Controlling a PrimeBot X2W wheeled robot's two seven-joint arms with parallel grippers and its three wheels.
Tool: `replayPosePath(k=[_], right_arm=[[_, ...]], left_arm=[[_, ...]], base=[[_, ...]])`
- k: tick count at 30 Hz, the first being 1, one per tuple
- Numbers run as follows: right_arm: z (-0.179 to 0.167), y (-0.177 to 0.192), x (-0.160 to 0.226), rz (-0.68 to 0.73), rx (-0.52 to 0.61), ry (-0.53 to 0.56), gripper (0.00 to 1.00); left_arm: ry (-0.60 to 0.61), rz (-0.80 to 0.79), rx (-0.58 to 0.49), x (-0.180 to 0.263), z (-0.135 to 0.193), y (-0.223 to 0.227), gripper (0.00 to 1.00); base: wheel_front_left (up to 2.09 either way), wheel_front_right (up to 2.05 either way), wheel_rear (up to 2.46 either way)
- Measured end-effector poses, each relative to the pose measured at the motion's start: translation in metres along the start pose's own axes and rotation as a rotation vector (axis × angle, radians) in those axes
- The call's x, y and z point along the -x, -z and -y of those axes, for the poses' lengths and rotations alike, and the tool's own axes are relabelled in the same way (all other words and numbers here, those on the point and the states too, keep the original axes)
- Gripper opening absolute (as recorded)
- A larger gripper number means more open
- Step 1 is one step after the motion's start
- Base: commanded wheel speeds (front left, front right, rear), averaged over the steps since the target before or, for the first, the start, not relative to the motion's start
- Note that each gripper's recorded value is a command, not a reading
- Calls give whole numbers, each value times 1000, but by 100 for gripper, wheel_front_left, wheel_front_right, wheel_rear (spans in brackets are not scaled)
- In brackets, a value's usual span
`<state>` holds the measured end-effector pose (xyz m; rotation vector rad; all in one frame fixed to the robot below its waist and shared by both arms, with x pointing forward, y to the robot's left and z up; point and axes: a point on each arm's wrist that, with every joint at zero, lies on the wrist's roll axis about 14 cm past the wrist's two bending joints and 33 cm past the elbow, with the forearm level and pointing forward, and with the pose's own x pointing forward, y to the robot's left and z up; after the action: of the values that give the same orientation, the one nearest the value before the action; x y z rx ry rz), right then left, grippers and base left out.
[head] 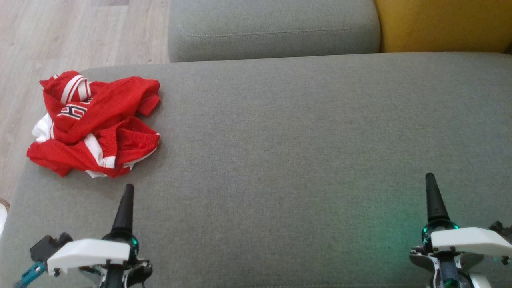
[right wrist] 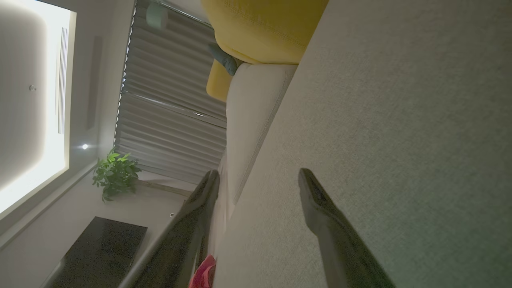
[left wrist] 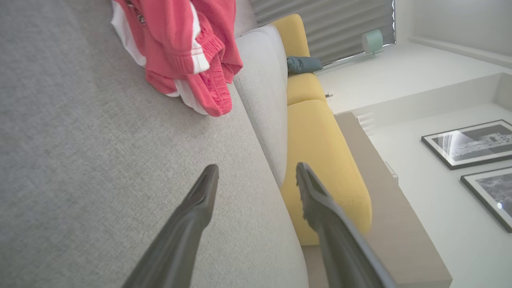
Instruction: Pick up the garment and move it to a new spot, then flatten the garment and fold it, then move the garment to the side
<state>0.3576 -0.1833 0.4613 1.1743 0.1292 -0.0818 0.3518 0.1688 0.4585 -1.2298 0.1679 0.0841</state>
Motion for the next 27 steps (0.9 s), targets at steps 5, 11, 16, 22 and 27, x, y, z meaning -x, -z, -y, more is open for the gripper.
replayPosePath(k=[5, 11, 16, 22, 27], right_arm=[[-6, 6, 0, -16, 90, -21, 100], [-11, 11, 0, -26, 184, -39, 100], [-15, 14, 1, -27, 257, -53, 100], [-18, 15, 2, -22, 344, -70, 100], [-22, 20, 3, -27, 412, -88, 100]], left_arm=[[19, 4, -95, 0, 7, 0, 100], [32, -2, -202, 0, 12, 6, 100], [45, 8, -288, 1, 16, 5, 100], [57, 19, -398, 2, 19, 6, 100], [75, 28, -471, 5, 23, 7, 100]], base=[[0, 0, 0], [0, 0, 0], [0, 0, 0], [0, 0, 0], [0, 0, 0]])
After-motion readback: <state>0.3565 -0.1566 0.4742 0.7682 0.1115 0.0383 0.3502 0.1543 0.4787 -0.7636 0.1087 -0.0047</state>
